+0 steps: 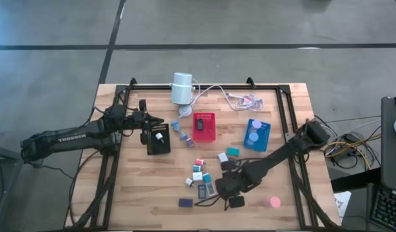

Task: Pick & Place Office items
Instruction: Put the right white digital clock into the red basket

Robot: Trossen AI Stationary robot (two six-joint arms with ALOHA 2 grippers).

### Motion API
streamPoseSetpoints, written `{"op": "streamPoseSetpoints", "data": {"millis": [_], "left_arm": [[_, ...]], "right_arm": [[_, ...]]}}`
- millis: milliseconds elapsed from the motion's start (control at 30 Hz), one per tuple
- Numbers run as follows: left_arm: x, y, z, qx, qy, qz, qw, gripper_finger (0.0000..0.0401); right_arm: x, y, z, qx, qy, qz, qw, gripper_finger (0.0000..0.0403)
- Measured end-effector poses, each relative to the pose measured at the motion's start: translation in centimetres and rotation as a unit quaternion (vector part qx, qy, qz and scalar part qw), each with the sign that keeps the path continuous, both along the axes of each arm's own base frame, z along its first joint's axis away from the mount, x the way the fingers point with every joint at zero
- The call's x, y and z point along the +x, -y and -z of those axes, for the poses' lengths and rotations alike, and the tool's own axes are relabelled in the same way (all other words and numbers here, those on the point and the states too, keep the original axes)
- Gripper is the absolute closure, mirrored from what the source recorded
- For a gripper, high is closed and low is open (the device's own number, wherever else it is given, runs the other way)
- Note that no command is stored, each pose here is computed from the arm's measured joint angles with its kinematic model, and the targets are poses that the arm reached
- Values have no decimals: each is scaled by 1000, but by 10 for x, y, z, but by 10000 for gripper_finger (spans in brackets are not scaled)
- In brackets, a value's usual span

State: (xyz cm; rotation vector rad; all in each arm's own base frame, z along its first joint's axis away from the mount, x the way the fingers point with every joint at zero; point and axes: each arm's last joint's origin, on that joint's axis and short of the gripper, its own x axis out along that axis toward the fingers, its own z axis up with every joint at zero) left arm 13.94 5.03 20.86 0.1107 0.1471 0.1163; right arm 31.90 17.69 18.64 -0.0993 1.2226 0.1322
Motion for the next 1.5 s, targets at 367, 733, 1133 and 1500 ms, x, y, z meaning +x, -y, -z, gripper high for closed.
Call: {"op": "streamPoseSetpoints", "data": {"millis": [367, 733, 1133, 1500], "left_arm": [[0, 0, 1, -3, -2, 0, 1000, 392], [0, 1, 4, 2, -21, 10, 1000, 392], [0, 1, 3, 19, -21, 15, 999, 392], [2, 1, -27, -14, 27, 33, 999, 397]], "right_arm": [[-40, 69, -108, 9, 323, 13, 946, 260], [-135, 147, -99, 66, 585, 84, 804, 260], [-181, 176, -42, 46, 624, 90, 775, 260], [-194, 176, -8, 35, 680, 75, 729, 260]]}}
